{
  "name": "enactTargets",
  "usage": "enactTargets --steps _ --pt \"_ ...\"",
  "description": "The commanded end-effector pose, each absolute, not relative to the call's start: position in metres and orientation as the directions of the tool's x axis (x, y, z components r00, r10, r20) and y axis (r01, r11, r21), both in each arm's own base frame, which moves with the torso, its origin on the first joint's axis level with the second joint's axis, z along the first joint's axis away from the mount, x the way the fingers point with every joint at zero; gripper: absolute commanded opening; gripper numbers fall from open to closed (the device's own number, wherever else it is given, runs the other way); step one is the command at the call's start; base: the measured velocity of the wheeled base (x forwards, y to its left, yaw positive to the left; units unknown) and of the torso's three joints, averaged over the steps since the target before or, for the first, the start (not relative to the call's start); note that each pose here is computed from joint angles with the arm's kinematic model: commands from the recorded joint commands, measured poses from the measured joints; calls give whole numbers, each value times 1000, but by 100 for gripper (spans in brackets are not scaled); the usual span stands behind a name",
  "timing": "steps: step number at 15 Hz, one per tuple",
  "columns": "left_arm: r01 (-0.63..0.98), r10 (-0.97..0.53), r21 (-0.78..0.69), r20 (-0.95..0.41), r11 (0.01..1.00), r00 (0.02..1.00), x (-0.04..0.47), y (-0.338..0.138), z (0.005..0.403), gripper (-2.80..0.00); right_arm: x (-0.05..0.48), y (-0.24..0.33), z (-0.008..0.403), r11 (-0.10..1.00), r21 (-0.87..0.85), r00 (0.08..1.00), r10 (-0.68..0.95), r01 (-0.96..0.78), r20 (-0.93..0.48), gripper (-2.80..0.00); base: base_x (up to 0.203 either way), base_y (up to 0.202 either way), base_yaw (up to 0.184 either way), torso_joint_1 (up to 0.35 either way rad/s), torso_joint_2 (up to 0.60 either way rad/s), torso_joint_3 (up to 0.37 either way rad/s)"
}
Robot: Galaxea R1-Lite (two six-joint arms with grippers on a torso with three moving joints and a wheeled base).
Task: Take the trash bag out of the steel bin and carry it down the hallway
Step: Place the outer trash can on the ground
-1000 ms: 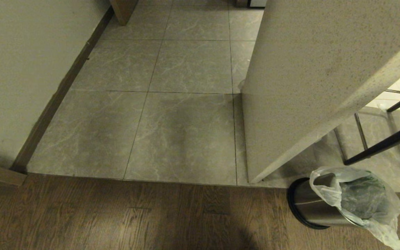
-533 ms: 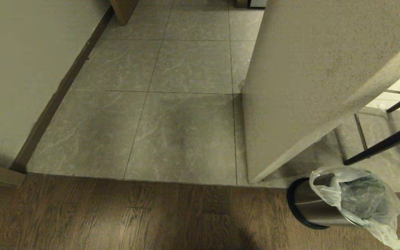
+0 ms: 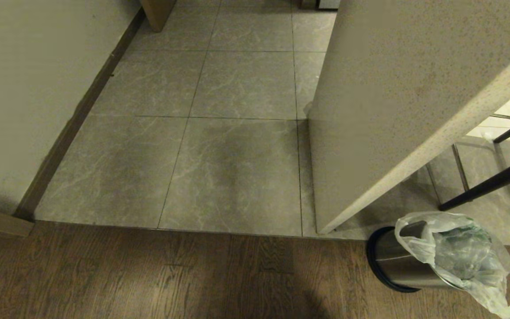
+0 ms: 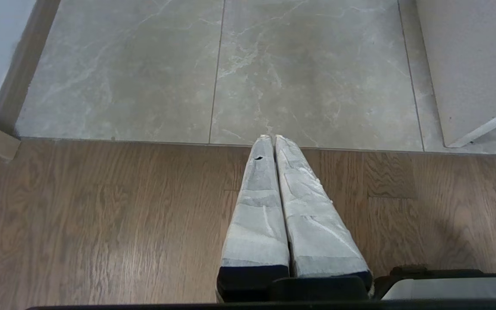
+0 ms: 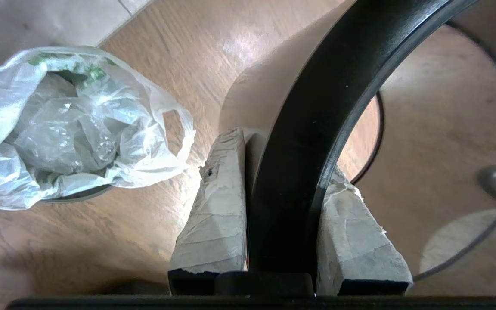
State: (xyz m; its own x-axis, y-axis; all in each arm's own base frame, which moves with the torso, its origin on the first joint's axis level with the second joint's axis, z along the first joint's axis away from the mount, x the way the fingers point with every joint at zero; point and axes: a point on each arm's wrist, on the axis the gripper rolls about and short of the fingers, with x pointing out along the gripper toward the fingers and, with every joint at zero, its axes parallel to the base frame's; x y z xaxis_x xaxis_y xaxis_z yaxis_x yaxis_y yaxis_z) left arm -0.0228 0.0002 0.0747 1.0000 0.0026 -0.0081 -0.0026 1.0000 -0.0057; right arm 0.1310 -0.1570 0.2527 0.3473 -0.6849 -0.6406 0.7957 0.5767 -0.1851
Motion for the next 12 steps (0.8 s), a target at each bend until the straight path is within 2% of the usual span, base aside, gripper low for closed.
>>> enactTargets --steps 1,6,12 --pt "-3 3 -6 -9 1000 1000 -23 0 74 -280 140 -176 237 568 -196 295 -656 800 -695 -280 0 0 0 0 0 0" --pt "-3 3 -6 -9 1000 1000 -23 0 74 -280 140 -208 218 530 -210 217 -630 822 -745 -280 0 0 0 0 0 0" --pt "-4 4 -6 -9 1000 1000 -23 0 74 -280 142 -253 203 520 -206 202 -622 829 -757 -280 0 0 0 0 0 0"
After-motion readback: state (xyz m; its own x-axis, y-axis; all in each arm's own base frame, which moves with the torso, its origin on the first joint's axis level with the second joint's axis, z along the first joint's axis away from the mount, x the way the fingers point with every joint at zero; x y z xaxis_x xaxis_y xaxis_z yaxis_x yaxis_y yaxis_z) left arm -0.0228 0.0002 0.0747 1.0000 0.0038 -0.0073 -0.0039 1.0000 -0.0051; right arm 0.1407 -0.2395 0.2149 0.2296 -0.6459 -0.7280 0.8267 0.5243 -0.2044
